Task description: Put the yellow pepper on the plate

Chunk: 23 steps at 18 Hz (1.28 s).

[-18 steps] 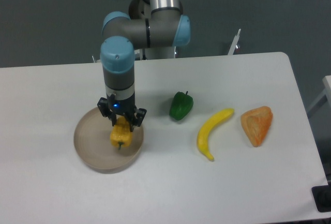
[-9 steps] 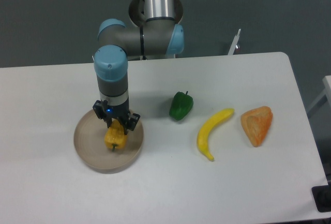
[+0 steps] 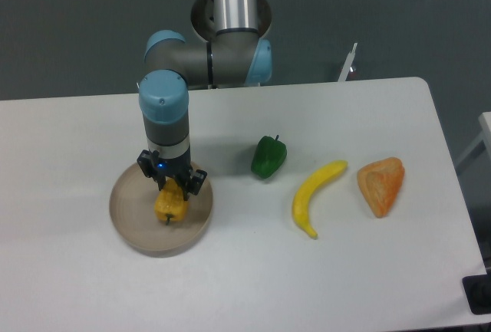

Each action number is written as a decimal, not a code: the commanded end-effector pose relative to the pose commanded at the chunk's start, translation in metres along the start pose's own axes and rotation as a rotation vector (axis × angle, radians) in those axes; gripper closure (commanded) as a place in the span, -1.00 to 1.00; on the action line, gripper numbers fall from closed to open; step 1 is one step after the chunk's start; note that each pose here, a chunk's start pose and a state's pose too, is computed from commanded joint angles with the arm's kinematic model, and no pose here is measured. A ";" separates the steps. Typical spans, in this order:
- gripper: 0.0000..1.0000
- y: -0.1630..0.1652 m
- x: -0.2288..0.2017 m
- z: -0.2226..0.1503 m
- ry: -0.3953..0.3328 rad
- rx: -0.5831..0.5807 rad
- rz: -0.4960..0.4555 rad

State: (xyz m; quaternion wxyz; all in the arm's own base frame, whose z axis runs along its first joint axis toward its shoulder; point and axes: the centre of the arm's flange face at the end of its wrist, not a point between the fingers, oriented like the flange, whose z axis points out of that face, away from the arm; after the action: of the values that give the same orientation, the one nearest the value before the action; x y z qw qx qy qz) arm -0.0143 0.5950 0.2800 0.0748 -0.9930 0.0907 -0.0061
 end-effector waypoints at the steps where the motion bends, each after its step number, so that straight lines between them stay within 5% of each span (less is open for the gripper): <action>1: -0.62 0.000 0.000 0.000 0.000 0.000 0.000; 2: -1.00 -0.001 0.000 -0.001 -0.001 0.001 -0.001; 14: -1.00 -0.009 -0.013 -0.045 -0.047 0.074 -0.007; 20: -1.00 0.022 -0.124 -0.086 -0.197 0.064 0.010; 23: -1.00 0.035 -0.181 -0.114 -0.251 0.073 0.094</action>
State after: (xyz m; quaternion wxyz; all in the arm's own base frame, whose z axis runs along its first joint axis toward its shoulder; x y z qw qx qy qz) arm -0.2015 0.5774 0.3875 0.1219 -0.9772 0.1270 0.1185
